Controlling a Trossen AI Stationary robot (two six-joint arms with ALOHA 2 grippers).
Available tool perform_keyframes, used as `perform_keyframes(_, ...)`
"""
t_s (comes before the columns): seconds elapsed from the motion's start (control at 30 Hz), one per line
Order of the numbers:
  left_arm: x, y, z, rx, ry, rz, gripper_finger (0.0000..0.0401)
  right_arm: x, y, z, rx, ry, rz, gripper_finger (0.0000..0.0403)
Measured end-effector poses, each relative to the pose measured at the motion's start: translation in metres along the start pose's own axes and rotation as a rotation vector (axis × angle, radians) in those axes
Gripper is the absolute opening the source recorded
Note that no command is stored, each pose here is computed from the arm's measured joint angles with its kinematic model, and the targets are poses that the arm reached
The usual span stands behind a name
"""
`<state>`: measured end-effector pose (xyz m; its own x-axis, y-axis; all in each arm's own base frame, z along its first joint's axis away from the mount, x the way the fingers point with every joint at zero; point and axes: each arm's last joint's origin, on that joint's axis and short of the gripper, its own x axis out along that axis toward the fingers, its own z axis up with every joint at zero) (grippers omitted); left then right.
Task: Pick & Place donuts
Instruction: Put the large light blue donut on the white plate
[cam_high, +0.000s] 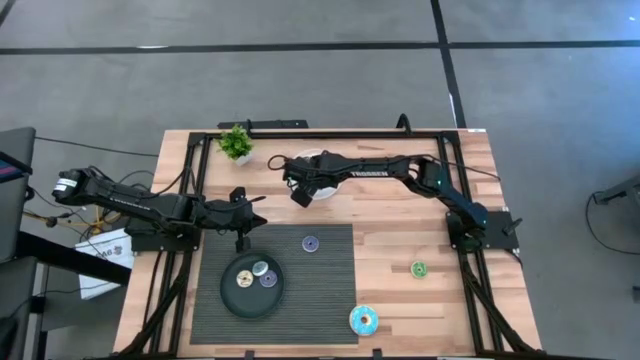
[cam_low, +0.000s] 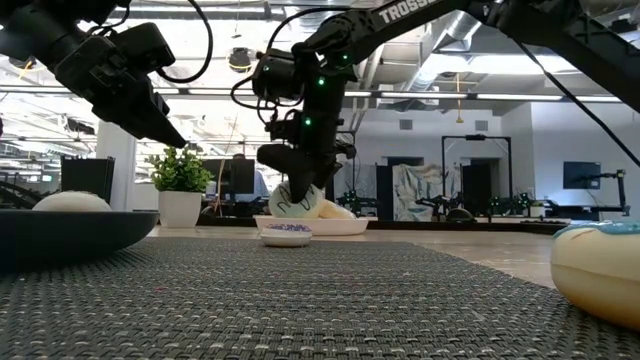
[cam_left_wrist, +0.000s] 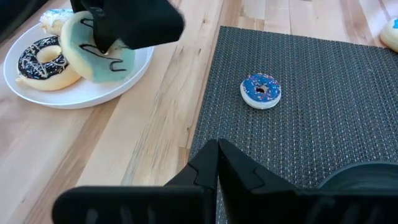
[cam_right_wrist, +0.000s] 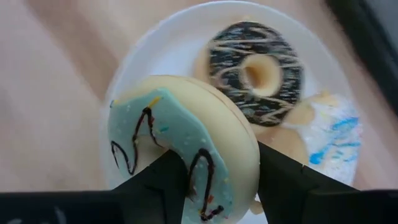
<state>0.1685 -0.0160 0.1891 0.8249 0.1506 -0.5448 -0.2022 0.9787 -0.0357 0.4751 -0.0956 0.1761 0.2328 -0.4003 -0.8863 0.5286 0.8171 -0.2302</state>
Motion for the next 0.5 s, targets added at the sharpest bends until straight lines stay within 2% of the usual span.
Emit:
perform_keyframes(0.23,0.0000,-0.0002,0.0000,-0.002,0.002,-0.009,0.0002,-0.0038,0.0001,0.0025,0.005,-0.021,-0.014,0.0171)
perform_keyframes(0.37,0.0000,-0.0007,-0.0002,-0.004,0.006,-0.026,0.0002,-0.0038,-0.0003,0.0029,0.009,-0.025,-0.023,0.0196)
perform_keyframes(0.5,0.0000,-0.0007,-0.0002,-0.003,0.006,-0.026,0.0002,-0.0057,0.0007,0.0040,-0.011,-0.014,0.029,0.0226)
